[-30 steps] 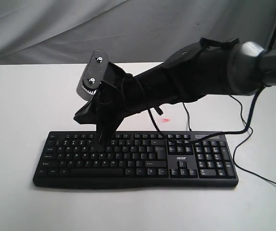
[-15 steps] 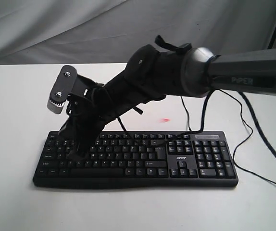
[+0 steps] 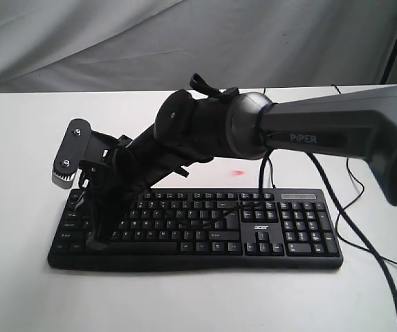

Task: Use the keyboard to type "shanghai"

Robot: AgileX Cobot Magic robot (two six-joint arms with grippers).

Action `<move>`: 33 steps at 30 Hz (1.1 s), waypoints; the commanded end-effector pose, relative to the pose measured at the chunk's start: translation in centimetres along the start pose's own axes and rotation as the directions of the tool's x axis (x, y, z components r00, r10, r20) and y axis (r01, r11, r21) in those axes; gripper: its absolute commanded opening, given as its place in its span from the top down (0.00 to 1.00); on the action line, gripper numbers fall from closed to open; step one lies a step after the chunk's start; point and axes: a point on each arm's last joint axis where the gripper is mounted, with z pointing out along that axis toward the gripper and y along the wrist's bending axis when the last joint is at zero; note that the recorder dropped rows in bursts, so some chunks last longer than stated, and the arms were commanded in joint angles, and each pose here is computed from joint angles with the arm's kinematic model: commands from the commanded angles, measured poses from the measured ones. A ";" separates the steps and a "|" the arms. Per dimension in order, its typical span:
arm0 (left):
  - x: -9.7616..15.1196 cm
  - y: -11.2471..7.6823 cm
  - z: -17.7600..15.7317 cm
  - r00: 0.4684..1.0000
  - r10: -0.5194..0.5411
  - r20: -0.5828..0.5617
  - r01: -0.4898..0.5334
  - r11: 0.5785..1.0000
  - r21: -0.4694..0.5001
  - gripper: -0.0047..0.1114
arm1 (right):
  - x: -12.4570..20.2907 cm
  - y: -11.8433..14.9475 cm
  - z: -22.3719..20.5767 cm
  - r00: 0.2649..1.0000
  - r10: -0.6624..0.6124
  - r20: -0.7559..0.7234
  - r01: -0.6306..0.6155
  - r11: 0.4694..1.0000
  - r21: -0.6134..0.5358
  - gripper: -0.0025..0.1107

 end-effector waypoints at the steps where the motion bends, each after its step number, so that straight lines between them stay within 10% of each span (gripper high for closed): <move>1: 0.1 0.0 0.1 1.000 -0.003 -0.001 0.003 1.000 0.004 0.95 | -0.1 -0.4 1.0 1.000 0.014 -0.010 -0.014 1.000 -0.002 0.98; 33: 0.1 0.0 0.1 1.000 -0.003 -0.001 0.003 1.000 0.004 0.95 | 1.4 -1.2 3.3 0.995 -0.016 -0.100 0.015 1.000 -0.010 0.98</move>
